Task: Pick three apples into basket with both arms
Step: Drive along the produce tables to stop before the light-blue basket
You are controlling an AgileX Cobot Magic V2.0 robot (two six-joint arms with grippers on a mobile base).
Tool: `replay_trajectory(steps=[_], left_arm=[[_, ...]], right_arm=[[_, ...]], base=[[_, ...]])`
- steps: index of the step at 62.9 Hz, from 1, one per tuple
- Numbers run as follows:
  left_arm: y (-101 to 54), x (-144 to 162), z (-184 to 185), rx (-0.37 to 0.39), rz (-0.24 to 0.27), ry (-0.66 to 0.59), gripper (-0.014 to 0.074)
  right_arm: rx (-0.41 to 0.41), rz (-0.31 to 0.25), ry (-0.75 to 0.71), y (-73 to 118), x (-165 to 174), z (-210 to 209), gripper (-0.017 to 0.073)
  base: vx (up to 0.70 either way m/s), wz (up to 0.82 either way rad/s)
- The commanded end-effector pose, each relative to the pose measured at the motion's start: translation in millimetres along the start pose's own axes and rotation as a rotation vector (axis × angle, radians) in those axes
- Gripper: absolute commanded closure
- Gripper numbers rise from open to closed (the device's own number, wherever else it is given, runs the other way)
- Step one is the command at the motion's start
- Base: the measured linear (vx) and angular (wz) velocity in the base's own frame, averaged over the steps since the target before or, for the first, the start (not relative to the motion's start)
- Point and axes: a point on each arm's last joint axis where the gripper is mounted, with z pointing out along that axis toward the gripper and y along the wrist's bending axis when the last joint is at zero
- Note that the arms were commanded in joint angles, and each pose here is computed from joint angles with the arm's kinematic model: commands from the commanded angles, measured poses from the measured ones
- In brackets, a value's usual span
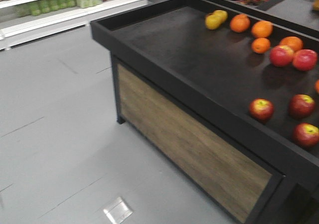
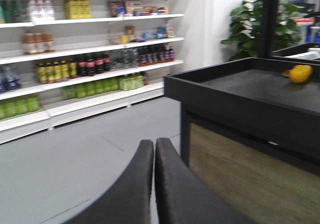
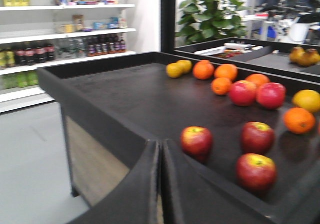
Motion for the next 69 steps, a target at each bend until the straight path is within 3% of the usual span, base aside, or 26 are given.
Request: replay_trajectory(steps=[1,69], left_arm=[[-1.4,-4.2,-1.0,0.015,-0.009,-0.077,0.0600],[-1.4,-4.2,-1.0,0.015,-0.009,-0.077,0.0600]], right_arm=[[-0.011,-0.015,-0.073,1.4,-2.8,-0.7,0.0564],[-0.011,-0.015,-0.073,1.4,-2.7,-0.7,0.0564]], base=[[0.13,-0.50],[0.10,-0.43]])
